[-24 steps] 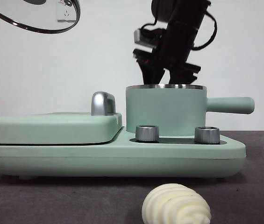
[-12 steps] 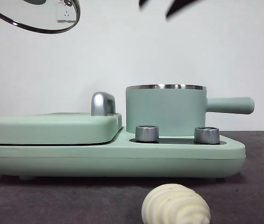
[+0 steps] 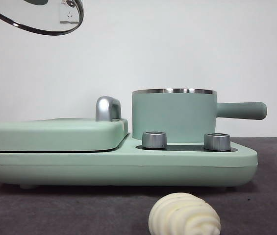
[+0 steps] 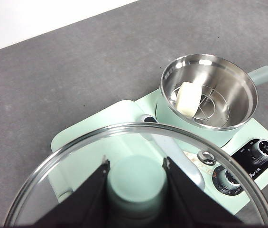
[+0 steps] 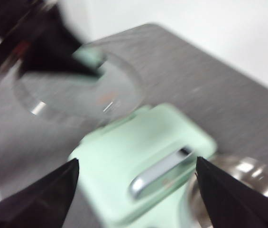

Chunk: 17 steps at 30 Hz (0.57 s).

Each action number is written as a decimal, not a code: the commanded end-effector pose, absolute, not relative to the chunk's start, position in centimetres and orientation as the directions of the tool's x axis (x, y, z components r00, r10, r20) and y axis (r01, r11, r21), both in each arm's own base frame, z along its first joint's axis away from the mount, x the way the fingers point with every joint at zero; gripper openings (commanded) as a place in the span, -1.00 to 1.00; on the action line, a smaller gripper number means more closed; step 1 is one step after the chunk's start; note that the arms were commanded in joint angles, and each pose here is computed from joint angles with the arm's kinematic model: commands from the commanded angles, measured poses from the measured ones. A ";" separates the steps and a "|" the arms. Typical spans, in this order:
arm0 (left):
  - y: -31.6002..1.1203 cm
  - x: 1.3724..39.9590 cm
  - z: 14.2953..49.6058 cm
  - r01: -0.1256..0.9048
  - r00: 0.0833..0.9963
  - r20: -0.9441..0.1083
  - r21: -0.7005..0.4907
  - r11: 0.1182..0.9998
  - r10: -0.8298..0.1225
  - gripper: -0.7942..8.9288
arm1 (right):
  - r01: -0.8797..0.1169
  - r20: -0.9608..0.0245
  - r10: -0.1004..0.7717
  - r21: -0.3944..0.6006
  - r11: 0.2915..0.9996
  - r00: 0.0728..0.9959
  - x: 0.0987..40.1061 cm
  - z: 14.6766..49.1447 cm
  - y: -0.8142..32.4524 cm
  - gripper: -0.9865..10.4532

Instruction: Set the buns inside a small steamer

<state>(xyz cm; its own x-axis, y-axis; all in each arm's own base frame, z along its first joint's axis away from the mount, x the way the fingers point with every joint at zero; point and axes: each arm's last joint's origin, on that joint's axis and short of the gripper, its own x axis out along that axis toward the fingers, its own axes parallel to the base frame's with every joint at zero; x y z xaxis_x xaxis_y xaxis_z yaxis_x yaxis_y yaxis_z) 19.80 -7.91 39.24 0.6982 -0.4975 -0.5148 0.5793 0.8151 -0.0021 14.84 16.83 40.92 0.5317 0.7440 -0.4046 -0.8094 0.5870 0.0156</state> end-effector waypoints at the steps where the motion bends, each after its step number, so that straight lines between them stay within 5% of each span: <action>1: -8.0 19.9 40.0 0.586 0.715 -0.481 0.016 0.810 -0.507 -0.82 | -0.834 -0.469 0.741 0.016 0.551 0.481 13.8 38.5 17.1 -0.14; 10: -8.0 19.9 40.0 0.586 0.714 -0.482 0.016 0.810 -0.507 -0.82 | -0.879 -0.719 0.625 0.039 0.474 0.305 11.5 28.8 18.1 -0.14; 17: -8.0 19.9 40.0 0.586 0.714 -0.482 0.016 0.810 -0.507 -0.82 | -0.874 -0.784 0.571 0.080 0.479 0.241 10.8 22.9 19.6 -0.14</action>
<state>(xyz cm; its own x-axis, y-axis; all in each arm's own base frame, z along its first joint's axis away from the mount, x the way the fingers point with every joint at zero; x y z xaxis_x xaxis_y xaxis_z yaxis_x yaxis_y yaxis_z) 19.79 -7.91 39.23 0.6977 -0.4969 -0.5161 0.5790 0.8153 -0.0023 10.82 19.00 22.71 0.2371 0.5548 -0.7975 -0.8825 0.4662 0.0620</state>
